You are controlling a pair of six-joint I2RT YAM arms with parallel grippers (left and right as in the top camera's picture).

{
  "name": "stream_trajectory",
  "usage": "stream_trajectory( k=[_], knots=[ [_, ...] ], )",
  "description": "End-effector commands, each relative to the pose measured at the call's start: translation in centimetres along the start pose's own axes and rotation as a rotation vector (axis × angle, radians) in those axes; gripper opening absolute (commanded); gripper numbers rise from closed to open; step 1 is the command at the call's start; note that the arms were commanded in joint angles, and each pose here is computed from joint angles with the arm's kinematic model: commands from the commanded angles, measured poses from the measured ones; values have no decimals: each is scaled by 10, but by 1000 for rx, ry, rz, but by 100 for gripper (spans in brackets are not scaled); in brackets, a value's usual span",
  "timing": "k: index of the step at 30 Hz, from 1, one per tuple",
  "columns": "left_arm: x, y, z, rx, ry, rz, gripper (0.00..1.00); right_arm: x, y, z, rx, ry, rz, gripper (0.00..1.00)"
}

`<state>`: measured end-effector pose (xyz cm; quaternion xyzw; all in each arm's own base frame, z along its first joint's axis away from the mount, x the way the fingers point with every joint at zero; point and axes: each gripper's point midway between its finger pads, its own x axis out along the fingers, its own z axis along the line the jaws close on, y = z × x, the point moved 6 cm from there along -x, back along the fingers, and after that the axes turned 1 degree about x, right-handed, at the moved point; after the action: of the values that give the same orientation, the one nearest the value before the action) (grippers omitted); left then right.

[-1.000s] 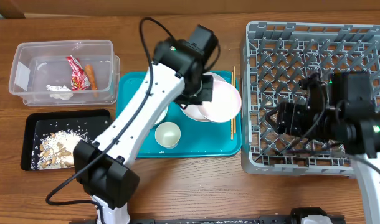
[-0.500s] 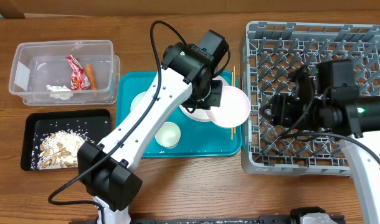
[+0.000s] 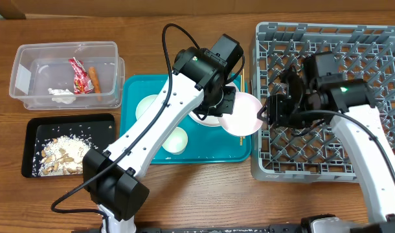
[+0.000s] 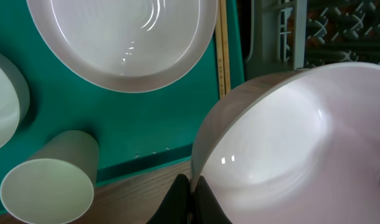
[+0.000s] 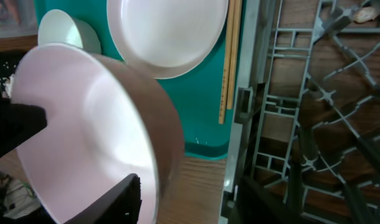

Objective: Sort waste into correct bins and load items into the dishwasher
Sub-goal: 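Lift the pink bowl toward the rack and hand it to the right gripper, then place the pink bowl in the back of the rack with the right gripper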

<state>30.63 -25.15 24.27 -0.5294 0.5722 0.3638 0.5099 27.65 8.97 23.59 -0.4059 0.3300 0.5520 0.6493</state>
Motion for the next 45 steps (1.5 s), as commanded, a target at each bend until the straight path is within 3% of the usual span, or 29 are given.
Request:
stream_trajectory(
  k=[1,11,18,21,25,30,36,39,45],
  knots=[
    [-6,0,-6,33,24,-19,4,5,-8,1,-13,1,-11,43],
    [-7,-5,-13,36,73,-40,4,5,-14,2,-27,-5,-40,27],
    [-7,-8,-14,39,79,-54,4,5,-17,2,-33,-8,-52,4],
    [-7,-10,-11,35,63,-66,24,5,-20,3,-40,-9,-69,4],
    [-9,-20,3,3,31,-99,68,4,-31,-3,-56,57,-135,4],
    [-13,-33,28,-61,14,-120,100,-9,-62,-28,60,305,-354,4],
    [-15,-37,39,-88,9,-125,100,-46,-97,-55,145,630,-684,4],
    [-15,-37,39,-88,9,-125,100,-86,-107,-73,239,925,-911,4],
    [-15,-37,39,-88,9,-125,100,-126,-126,-69,272,1101,-1154,4]
  ],
)
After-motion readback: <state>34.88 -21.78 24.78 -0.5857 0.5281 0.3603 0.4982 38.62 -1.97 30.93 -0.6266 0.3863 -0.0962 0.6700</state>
